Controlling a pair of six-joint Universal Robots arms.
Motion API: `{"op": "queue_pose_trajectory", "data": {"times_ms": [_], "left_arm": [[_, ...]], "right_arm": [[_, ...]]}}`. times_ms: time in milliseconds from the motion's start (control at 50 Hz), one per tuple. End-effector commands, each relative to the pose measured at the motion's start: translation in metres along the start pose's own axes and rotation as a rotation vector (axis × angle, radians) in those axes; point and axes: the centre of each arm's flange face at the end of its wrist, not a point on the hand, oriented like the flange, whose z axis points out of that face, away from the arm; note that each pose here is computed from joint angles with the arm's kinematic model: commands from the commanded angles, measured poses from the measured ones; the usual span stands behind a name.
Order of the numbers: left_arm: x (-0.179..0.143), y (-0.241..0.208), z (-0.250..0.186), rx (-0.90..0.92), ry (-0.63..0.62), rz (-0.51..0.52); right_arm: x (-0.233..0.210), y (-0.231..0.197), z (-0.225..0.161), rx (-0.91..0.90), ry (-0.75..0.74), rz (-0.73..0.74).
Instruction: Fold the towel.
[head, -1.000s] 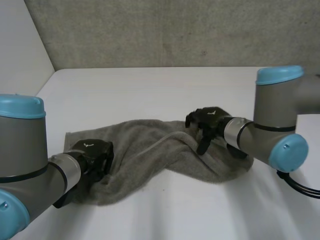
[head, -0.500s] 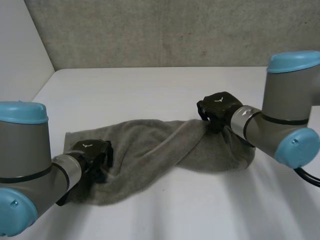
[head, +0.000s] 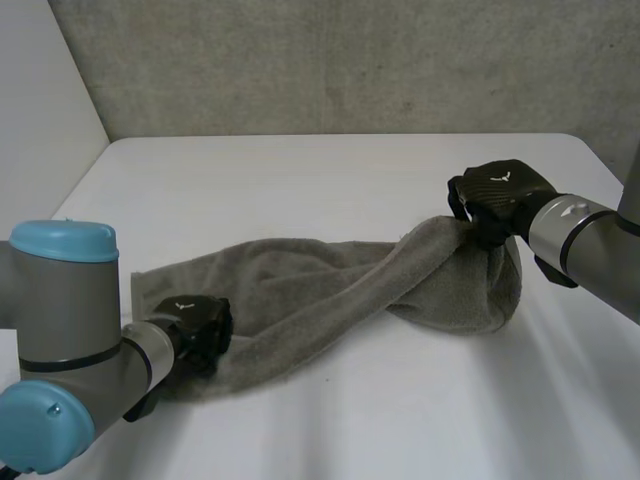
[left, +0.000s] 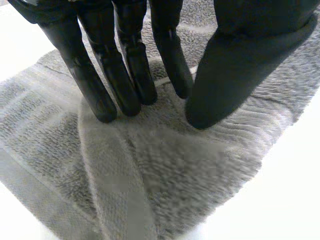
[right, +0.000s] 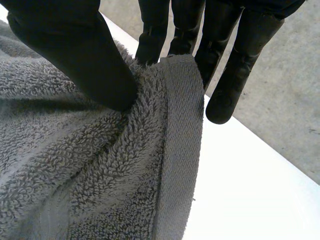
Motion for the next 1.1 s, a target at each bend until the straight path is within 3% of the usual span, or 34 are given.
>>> {"op": "queue_pose_trajectory", "data": {"times_ms": [20, 120, 180, 220, 260, 320, 380, 520, 580, 620, 680, 720, 740, 780, 840, 1000, 1100], "left_arm": [[-0.002, -0.009, 0.008, 0.058, -0.012, 0.051], [-0.013, -0.050, 0.025, 0.233, -0.075, 0.159], [-0.019, -0.072, 0.027, 0.319, -0.112, 0.170], [-0.026, -0.119, 0.023, 0.486, -0.160, 0.171], [-0.030, -0.139, 0.019, 0.562, -0.180, 0.168], [-0.033, -0.160, 0.014, 0.658, -0.197, 0.164], [-0.022, -0.149, 0.015, 0.632, -0.162, 0.163], [0.011, -0.095, 0.013, 0.493, -0.039, 0.078], [0.015, -0.086, 0.013, 0.470, -0.007, 0.004], [0.017, -0.088, 0.014, 0.475, 0.023, -0.097], [0.018, -0.091, 0.014, 0.485, 0.041, -0.151], [0.023, -0.097, 0.015, 0.499, 0.089, -0.271], [0.023, -0.097, 0.015, 0.499, 0.089, -0.272], [0.037, -0.098, 0.016, 0.488, 0.183, -0.378], [0.056, -0.092, 0.019, 0.453, 0.272, -0.437], [0.095, -0.069, 0.030, 0.372, 0.357, -0.452], [0.103, -0.063, 0.032, 0.349, 0.372, -0.455]], "right_arm": [[0.000, -0.003, 0.002, 0.012, -0.002, -0.023], [0.004, -0.013, 0.013, 0.067, 0.023, -0.096], [0.016, -0.037, 0.024, 0.188, 0.088, -0.142], [0.025, -0.056, 0.027, 0.272, 0.141, -0.161], [0.044, -0.092, 0.027, 0.430, 0.267, -0.191], [0.052, -0.104, 0.024, 0.484, 0.321, -0.197], [0.053, -0.106, 0.022, 0.483, 0.347, -0.198], [0.012, -0.051, 0.018, 0.311, 0.216, -0.167], [0.008, -0.044, 0.010, 0.290, 0.208, -0.160], [0.007, -0.044, 0.006, 0.293, 0.209, -0.159], [0.008, -0.056, -0.008, 0.326, 0.223, -0.164], [0.009, -0.063, -0.016, 0.345, 0.232, -0.168], [0.009, -0.070, -0.023, 0.365, 0.241, -0.171], [0.010, -0.078, -0.030, 0.389, 0.249, -0.177], [0.008, -0.096, -0.047, 0.446, 0.263, -0.185], [-0.005, -0.133, -0.096, 0.555, 0.260, -0.199], [-0.015, -0.149, -0.124, 0.610, 0.246, -0.204]]}}
